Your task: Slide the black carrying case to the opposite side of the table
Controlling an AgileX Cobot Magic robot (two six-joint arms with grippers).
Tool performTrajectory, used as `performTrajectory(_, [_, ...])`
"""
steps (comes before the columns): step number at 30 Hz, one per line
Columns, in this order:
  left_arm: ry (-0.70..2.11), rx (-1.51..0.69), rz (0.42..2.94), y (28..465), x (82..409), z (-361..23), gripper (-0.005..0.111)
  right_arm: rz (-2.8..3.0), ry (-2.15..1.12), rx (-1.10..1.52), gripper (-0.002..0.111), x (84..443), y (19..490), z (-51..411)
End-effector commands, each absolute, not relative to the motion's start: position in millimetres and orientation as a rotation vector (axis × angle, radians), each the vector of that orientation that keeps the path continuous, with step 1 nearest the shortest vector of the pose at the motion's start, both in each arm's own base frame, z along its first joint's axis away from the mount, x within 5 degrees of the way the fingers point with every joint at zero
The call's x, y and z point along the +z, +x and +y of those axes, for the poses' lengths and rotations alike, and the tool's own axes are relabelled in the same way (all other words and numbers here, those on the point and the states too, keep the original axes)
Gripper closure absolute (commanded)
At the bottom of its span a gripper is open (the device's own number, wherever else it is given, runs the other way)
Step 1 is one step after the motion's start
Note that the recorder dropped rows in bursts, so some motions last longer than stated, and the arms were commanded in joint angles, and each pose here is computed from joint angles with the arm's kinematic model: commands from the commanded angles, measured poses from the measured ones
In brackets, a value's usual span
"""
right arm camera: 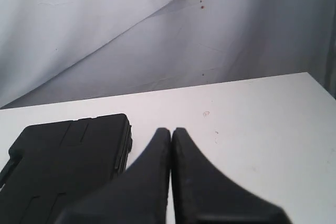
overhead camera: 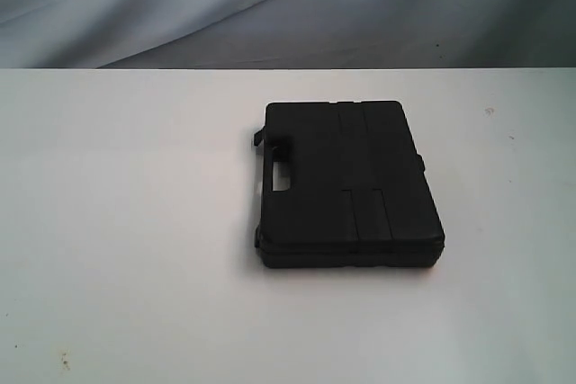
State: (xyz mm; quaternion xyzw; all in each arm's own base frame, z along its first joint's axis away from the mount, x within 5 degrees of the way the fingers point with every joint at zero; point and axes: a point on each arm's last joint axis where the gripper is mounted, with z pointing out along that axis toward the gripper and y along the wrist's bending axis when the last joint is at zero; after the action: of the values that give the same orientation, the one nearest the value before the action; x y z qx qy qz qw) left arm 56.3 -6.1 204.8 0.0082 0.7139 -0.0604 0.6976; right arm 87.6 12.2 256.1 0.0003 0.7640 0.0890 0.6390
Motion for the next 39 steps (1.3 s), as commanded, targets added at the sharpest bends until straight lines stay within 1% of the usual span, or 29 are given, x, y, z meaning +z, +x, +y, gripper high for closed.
performTrajectory(1, [0.015,-0.134,1.590,56,204,-6,0.107,1.719,-0.012,0.180,0.108,240,77,10])
performTrajectory(10, [0.015,-0.134,1.590,56,204,-6,0.107,1.597,-0.040,0.158,0.108,220,53,6])
performTrajectory(21, [0.015,-0.134,1.590,56,204,-6,0.107,1.611,-0.095,0.114,0.108,217,53,7])
performTrajectory(27, [0.015,-0.134,1.590,56,204,-6,0.107,1.633,-0.104,0.116,0.108,200,56,8])
performTrajectory(39, [0.015,-0.134,1.590,56,204,-6,0.107,1.599,-0.117,0.102,0.108,202,56,8])
